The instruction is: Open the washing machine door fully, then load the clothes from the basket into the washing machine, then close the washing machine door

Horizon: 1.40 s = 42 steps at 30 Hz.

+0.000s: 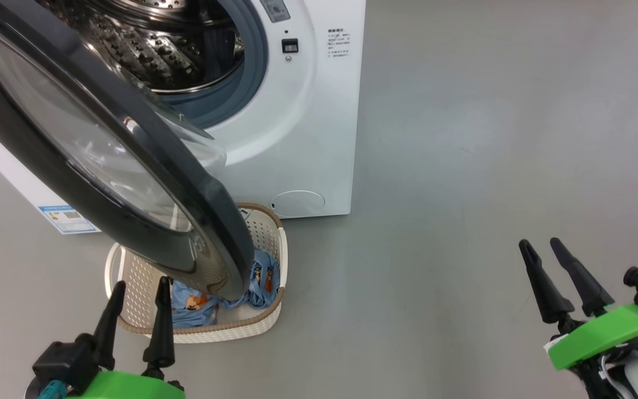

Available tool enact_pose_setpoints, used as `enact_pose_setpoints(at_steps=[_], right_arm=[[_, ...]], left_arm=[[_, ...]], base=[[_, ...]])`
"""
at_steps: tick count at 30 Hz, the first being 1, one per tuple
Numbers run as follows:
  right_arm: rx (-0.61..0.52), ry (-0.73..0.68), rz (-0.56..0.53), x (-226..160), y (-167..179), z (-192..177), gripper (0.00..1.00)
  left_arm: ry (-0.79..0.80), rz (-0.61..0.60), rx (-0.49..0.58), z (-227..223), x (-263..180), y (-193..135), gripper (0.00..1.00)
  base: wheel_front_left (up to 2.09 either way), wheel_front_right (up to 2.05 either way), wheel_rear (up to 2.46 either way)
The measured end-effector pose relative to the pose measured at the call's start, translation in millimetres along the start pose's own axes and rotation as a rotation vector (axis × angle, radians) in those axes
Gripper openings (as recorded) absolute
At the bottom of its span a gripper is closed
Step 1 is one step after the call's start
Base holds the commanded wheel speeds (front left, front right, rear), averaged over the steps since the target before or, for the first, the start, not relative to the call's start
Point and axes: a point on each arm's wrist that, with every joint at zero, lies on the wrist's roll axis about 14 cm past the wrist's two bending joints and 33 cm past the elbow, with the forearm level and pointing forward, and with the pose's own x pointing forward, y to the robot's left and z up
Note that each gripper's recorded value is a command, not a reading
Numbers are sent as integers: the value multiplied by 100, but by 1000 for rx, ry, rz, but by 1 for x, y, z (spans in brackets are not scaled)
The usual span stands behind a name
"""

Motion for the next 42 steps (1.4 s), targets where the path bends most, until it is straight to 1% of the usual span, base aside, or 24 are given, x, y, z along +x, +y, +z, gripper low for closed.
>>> enact_pose_setpoints(at_steps=[8,16,23,42], right_arm=[[-6,25,-19,-9,1,-17,100],[-27,22,-11,-10,7,-19,100],[-43,39,-32,-19,2,-26,100],[-69,38,-21,-20,5,-26,100]], left_arm=[[-4,5,0,1,-1,1,100],[-8,5,0,3,-2,1,100],[-9,7,0,3,-3,1,100],[-13,7,1,5,-5,1,100]], base=[[0,0,0],[0,0,0],[0,0,0],[0,0,0]])
